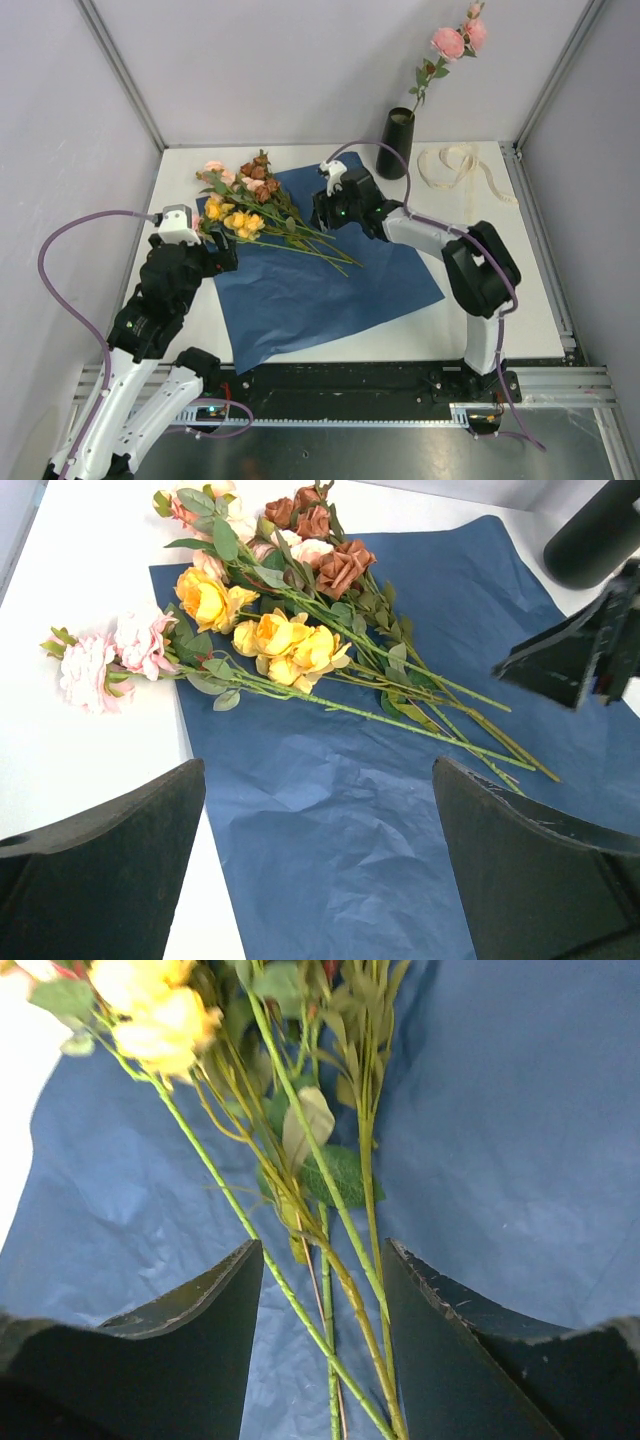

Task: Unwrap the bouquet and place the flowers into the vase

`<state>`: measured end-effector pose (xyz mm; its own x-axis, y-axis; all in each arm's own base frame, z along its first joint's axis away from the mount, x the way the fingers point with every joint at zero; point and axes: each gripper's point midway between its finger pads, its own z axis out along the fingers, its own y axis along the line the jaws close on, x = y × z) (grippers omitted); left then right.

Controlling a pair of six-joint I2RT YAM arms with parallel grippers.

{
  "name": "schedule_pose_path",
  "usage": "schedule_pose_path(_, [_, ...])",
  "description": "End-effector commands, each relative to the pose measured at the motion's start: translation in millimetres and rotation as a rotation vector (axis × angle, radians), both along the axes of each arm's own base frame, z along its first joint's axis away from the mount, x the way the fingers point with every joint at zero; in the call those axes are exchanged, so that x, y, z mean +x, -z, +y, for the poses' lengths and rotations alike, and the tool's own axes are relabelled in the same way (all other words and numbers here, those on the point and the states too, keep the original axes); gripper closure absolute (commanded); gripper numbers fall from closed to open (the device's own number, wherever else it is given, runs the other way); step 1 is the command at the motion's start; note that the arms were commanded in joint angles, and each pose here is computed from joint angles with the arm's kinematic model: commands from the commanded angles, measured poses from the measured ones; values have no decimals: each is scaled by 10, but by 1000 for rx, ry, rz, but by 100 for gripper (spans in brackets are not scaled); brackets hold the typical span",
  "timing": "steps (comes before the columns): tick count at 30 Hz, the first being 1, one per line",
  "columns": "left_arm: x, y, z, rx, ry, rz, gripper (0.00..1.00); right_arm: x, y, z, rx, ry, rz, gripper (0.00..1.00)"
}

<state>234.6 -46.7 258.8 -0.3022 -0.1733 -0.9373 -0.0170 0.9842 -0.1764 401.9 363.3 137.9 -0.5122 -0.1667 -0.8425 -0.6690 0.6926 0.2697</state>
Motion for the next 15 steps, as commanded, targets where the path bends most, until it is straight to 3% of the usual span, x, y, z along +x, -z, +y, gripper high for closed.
schedule_pose_path(1, [13,-47,26,5,-14,-24,1,19,167,148,0,-60,41,44])
schedule_pose_path(15, [24,-22,-1,7,-2,-13,0,123,687,224,-104,-82,87,49])
